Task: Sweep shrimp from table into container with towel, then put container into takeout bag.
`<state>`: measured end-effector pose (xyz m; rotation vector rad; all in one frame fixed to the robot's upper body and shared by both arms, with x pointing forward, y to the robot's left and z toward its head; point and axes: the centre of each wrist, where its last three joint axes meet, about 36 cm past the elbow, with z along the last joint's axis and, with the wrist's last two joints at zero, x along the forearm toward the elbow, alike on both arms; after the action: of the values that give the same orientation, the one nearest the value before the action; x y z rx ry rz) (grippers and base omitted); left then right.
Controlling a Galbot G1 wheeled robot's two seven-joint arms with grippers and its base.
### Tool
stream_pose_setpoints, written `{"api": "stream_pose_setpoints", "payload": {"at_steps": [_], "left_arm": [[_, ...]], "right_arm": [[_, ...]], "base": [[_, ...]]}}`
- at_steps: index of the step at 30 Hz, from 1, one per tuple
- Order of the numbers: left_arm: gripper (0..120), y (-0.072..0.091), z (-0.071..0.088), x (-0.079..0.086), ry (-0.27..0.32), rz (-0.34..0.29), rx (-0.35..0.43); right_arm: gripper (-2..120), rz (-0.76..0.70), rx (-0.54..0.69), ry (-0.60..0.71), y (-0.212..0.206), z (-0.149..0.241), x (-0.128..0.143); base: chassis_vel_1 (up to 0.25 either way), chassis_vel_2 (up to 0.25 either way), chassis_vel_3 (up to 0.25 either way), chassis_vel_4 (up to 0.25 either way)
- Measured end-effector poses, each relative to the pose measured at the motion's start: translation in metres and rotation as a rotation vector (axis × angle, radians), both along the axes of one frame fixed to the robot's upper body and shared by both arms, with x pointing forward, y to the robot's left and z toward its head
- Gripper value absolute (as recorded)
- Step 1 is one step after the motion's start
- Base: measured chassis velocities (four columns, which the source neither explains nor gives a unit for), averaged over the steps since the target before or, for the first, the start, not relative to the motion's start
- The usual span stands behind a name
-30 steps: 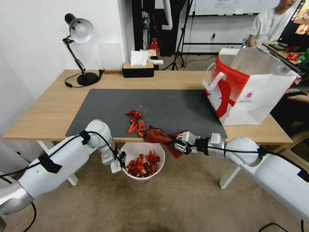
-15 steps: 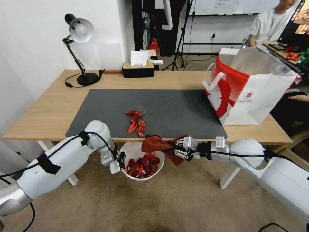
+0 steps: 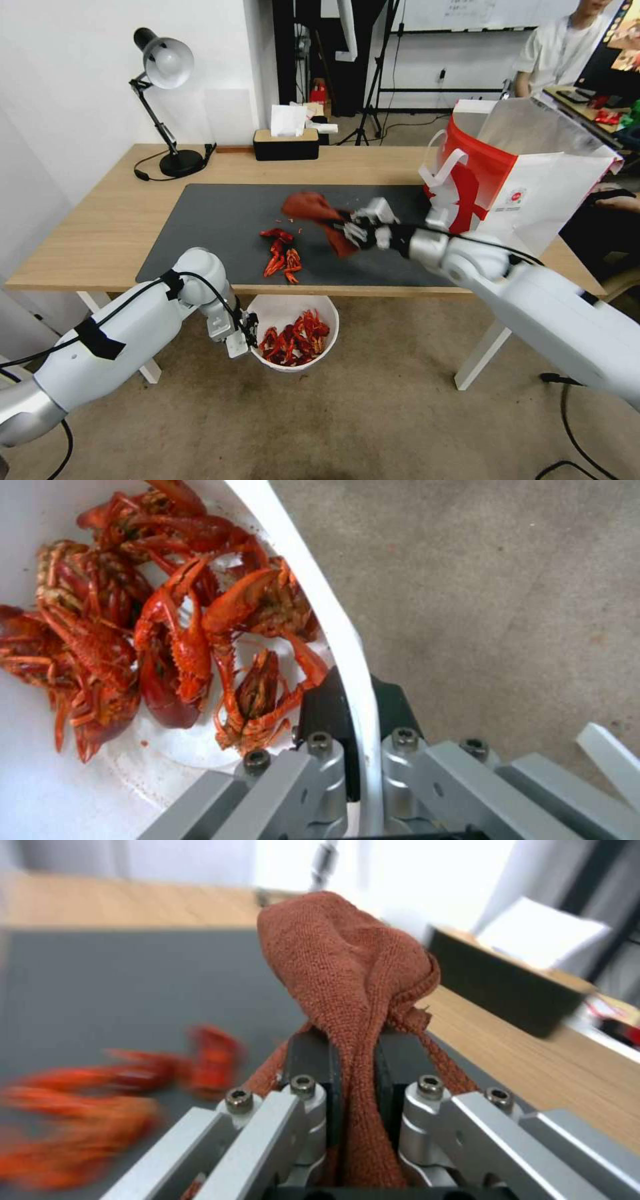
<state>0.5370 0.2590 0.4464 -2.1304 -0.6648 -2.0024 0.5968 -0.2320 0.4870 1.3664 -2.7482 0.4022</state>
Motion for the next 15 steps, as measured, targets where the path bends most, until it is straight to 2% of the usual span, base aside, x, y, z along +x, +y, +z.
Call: {"api": "stream_pose_setpoints", "payload": {"at_steps": [4,6,7,8,15], "left_arm": [[0,0.005,-0.002,-0.001,0.004,0.007,0.001],[0,0.013,-0.004,-0.003,0.008,0.016,-0.001],[0,0.013,-0.004,-0.003,0.008,0.016,-0.001],[0,0.018,-0.005,-0.004,0.011,0.022,0.001],[0,0.029,-0.004,-0.003,0.009,0.038,0.007]], "right_arm": [[7,-0.026,-0.023,-0.015,0.008,-0.002,0.017],[7,-0.073,-0.050,-0.044,0.021,-0.003,0.042],[7,-0.073,-0.050,-0.044,0.021,-0.003,0.042],[7,-0.113,-0.065,-0.045,0.024,-0.007,0.056],[7,-0.204,-0.118,0.035,0.026,-0.031,0.093]], "base": [[0.000,0.000,0.000,0.000],[0.000,0.000,0.000,0.000],[0.000,0.000,0.000,0.000],[0.000,0.000,0.000,0.000],[0.000,0.000,0.000,0.000]]}}
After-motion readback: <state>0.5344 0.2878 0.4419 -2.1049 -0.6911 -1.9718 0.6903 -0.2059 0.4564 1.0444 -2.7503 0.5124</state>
